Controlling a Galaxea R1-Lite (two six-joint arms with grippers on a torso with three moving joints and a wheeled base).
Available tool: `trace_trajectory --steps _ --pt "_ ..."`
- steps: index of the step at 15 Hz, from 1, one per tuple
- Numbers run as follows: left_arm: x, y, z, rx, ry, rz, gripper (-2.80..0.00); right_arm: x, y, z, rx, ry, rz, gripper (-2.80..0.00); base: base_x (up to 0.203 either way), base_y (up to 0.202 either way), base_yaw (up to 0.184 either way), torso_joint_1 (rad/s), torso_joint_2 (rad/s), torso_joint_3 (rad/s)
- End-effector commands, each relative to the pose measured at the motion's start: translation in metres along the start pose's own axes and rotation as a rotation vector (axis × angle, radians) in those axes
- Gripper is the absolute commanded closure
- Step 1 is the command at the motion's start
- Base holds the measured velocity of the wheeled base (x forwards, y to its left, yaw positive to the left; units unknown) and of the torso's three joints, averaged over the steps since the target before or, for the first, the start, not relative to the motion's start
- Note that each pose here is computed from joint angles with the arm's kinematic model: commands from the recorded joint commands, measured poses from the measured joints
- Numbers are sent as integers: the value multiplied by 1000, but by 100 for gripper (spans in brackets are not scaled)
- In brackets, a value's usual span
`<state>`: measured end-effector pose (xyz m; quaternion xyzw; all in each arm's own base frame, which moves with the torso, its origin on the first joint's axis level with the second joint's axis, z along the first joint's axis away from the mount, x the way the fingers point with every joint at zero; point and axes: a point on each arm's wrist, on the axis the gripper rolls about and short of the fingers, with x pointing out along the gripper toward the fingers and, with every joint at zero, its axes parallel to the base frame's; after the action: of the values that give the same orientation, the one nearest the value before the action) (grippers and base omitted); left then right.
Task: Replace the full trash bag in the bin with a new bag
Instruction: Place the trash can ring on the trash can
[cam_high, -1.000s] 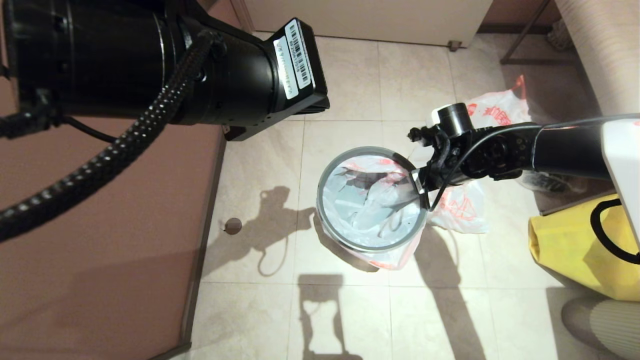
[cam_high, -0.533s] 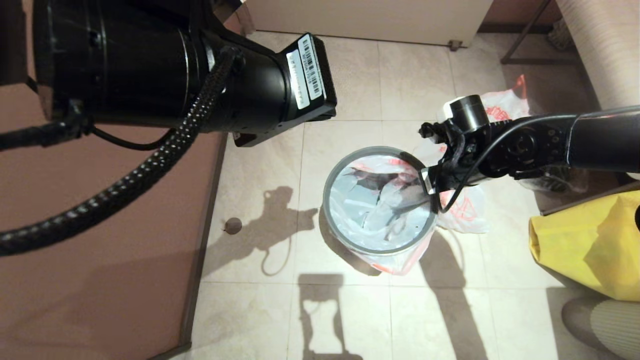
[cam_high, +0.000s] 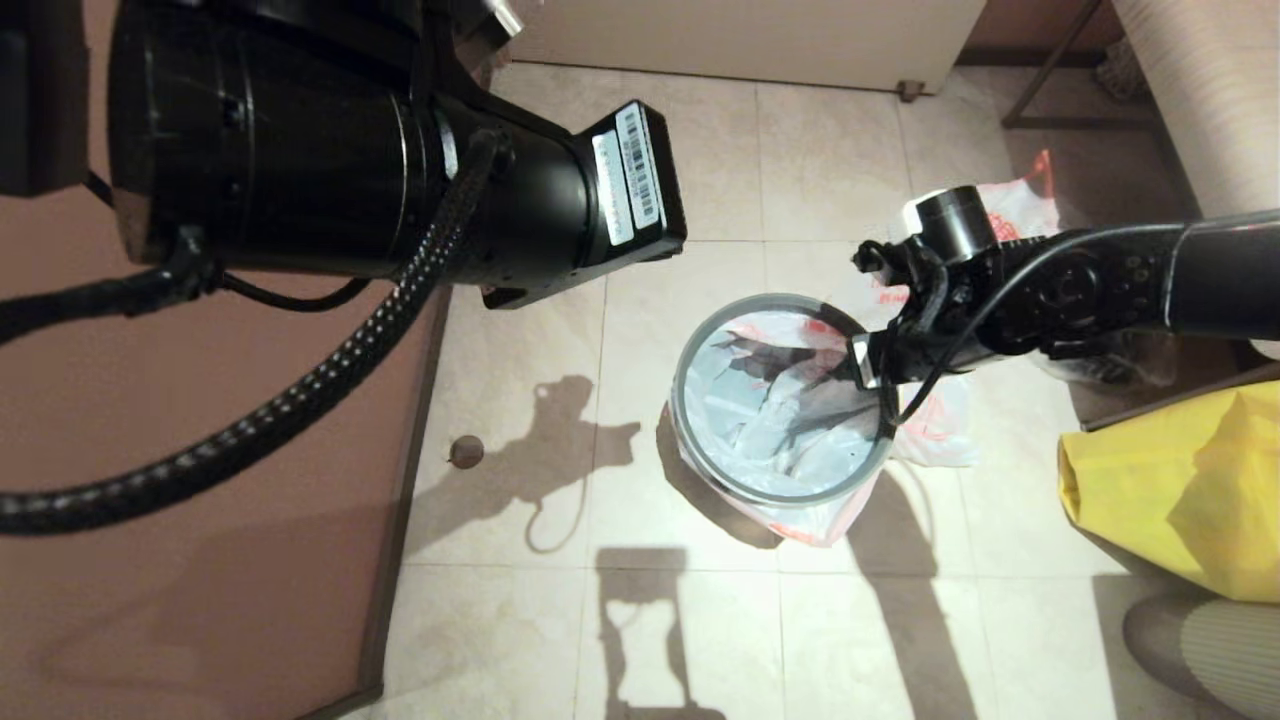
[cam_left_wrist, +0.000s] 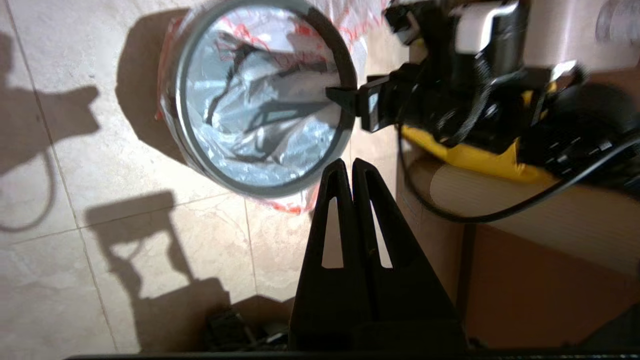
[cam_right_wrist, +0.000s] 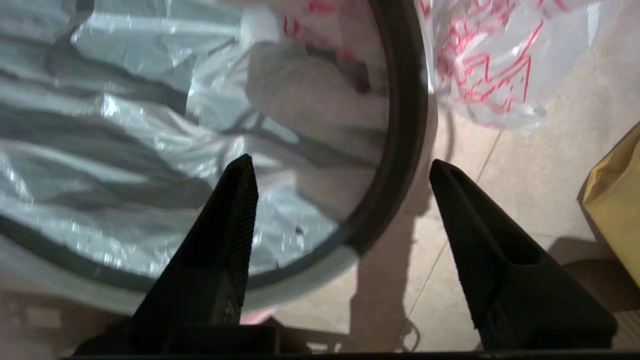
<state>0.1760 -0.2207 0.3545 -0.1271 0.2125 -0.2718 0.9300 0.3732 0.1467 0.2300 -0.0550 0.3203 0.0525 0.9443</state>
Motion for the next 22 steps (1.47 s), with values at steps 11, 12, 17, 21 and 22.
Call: trace_trajectory --steps 11,12,17,21,22 --pt "162 141 -31 -34 379 -181 0 9 -61 -30 232 88 521 0 0 0 0 0 0 0" --pt "177 148 -38 -33 370 -185 0 23 -64 -33 240 93 528 0 0 0 0 0 0 0" --pt "215 161 -77 -23 409 -202 0 57 -101 -44 268 65 512 0 0 0 0 0 0 0" --pt "254 184 -111 -15 477 -173 0 81 -103 -52 272 76 509 0 0 0 0 0 0 0" --pt "259 187 -115 -15 483 -168 0 84 -101 -52 268 73 512 0 0 0 0 0 0 0"
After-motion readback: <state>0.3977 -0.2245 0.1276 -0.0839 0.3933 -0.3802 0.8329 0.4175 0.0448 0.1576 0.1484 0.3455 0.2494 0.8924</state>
